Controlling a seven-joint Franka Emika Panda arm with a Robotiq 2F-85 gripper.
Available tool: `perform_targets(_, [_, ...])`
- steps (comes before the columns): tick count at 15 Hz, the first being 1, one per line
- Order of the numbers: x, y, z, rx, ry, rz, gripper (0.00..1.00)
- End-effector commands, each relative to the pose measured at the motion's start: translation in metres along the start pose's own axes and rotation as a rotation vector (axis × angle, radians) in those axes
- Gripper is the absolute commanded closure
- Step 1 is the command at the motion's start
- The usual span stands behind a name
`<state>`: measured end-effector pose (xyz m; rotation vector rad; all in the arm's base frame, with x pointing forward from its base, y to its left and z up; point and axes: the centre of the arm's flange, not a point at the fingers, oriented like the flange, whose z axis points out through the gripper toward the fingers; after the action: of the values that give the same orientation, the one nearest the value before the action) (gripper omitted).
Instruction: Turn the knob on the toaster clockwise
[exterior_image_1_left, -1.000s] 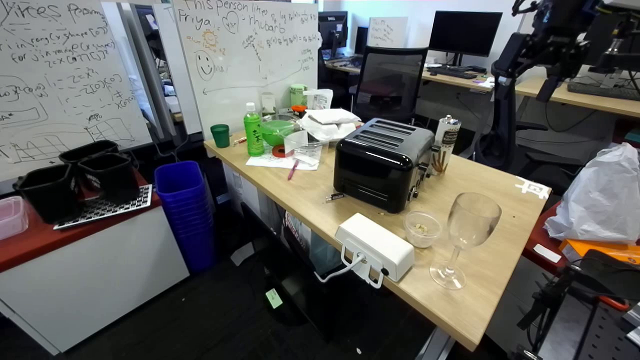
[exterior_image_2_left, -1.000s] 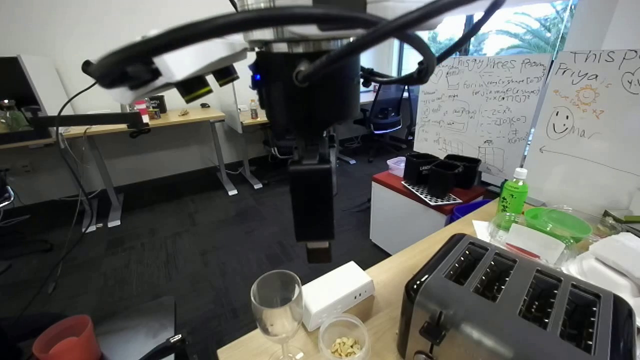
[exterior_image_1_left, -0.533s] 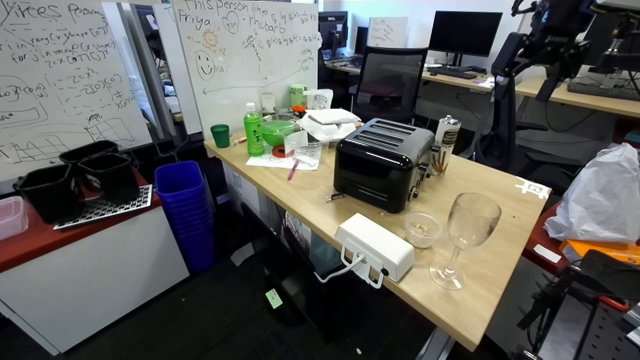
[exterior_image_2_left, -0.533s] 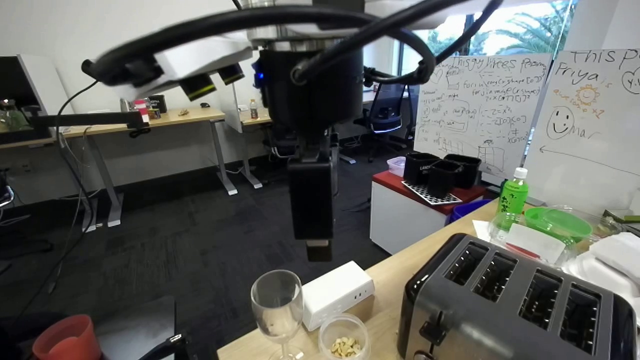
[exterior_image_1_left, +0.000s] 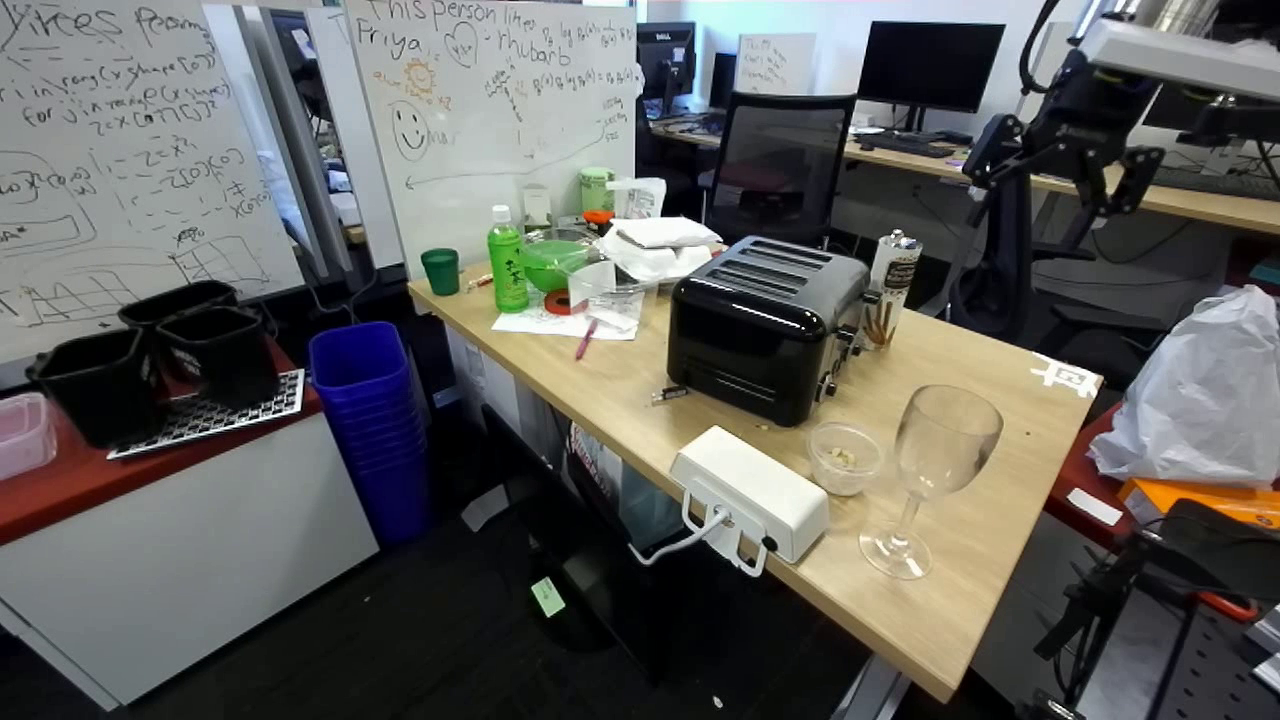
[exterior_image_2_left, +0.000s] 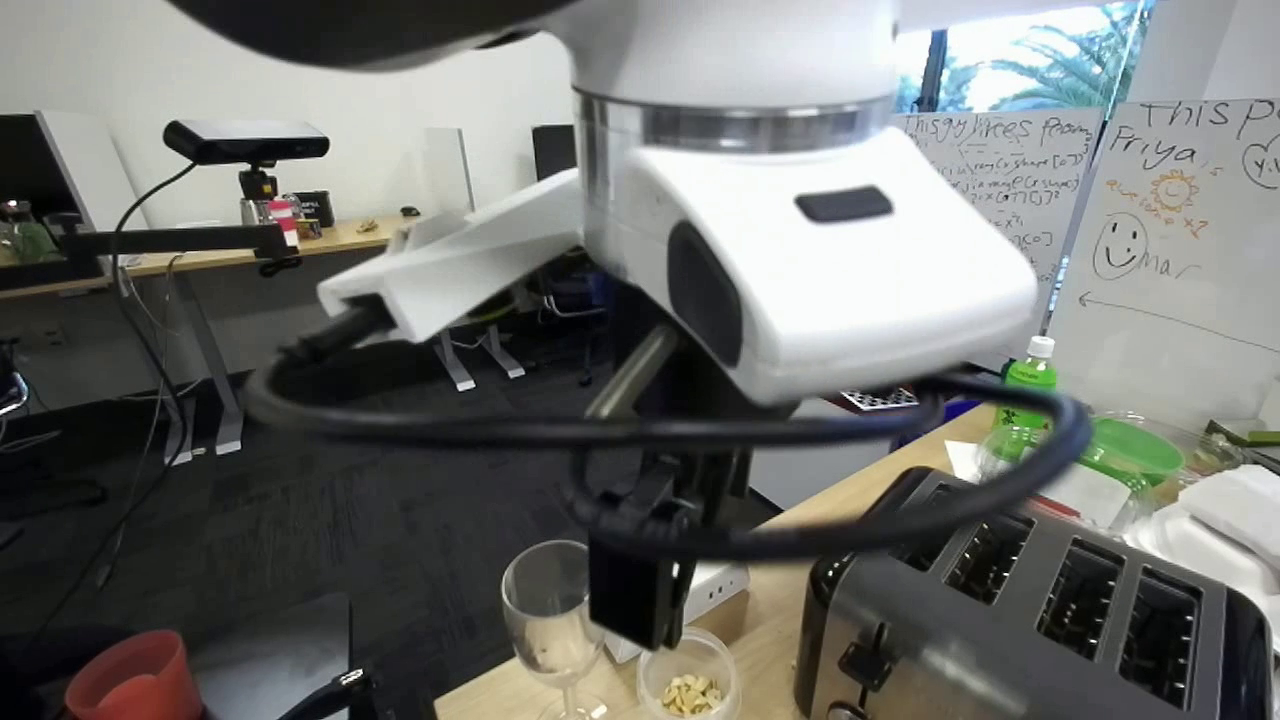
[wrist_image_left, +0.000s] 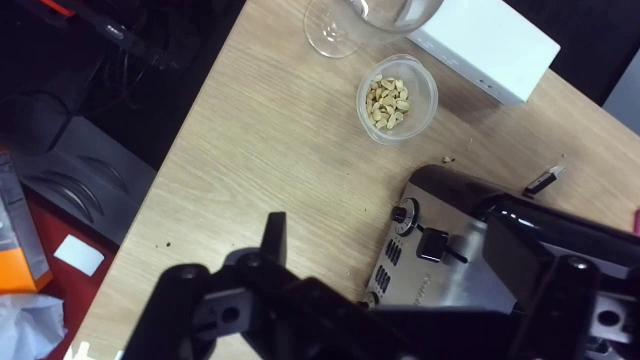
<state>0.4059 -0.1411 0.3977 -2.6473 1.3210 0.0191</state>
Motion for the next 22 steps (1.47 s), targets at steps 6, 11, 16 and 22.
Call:
perform_targets(6, [0.016, 0.016, 0.015, 0.082, -0.065, 0.208, 0.00])
perform_targets(11, [0.023, 0.017, 0.023, 0.122, -0.087, 0.278, 0.00])
perform_targets(16, [0.045, 0.040, 0.058, 0.248, -0.156, 0.550, 0.00])
perform_targets(22, [0.046, 0.051, 0.067, 0.236, -0.181, 0.587, 0.00])
